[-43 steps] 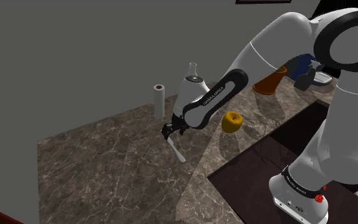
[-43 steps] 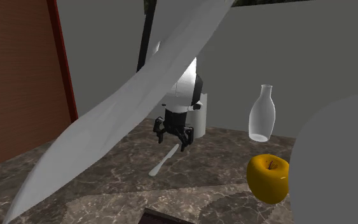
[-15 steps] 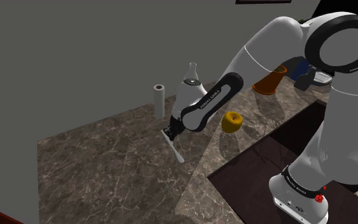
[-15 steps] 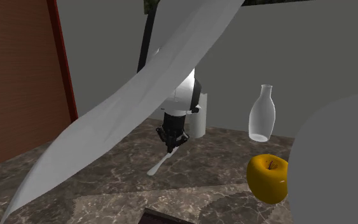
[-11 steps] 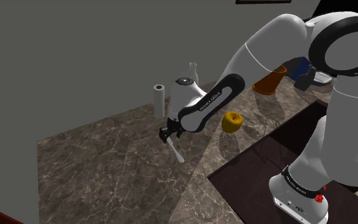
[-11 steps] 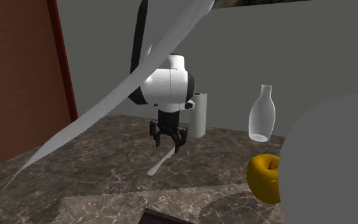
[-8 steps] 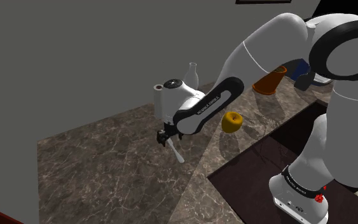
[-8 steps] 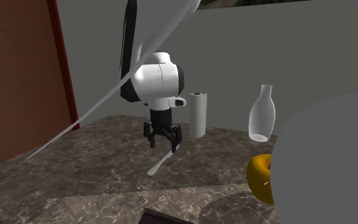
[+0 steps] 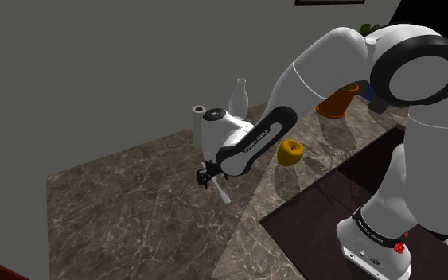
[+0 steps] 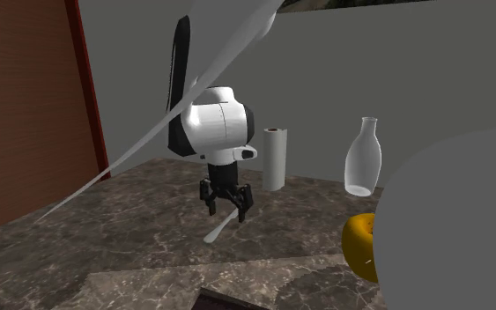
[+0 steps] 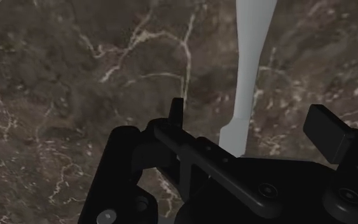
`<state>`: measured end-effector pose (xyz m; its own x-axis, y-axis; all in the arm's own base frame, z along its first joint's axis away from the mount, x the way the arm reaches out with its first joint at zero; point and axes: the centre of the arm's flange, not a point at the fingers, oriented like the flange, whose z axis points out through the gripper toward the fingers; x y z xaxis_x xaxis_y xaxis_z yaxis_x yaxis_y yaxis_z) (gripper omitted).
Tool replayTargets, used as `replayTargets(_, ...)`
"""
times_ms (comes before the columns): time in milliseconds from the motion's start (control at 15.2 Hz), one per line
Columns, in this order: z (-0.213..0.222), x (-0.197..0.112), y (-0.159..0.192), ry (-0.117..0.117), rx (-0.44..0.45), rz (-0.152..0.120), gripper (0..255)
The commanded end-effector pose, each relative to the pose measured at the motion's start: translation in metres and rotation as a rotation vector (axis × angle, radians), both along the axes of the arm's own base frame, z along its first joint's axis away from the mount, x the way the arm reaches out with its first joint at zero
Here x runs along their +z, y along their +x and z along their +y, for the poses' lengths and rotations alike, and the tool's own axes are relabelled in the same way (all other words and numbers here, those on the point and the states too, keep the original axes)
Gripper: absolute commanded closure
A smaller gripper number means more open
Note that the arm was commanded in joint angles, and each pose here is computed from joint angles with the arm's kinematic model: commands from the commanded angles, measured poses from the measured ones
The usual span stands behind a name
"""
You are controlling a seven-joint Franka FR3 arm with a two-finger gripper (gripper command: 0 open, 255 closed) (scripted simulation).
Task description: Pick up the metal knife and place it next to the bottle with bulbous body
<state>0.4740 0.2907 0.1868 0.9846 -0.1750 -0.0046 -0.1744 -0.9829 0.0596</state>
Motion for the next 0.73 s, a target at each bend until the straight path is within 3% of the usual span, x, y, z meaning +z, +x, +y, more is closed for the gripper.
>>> replayTargets(0, -0.0003, -0.0008, -0.0002, 0.0, 0.0, 0.0, 0)
replayTargets(330, -0.0002, -0.0007, -0.0002, 0.0, 0.0, 0.0, 0)
replayTargets(396, -0.0002, -0.0007, -0.0002, 0.0, 0.0, 0.0, 255)
replayTargets(660, 0.0, -0.0007, 0.0004, 0.0, 0.0, 0.0, 255)
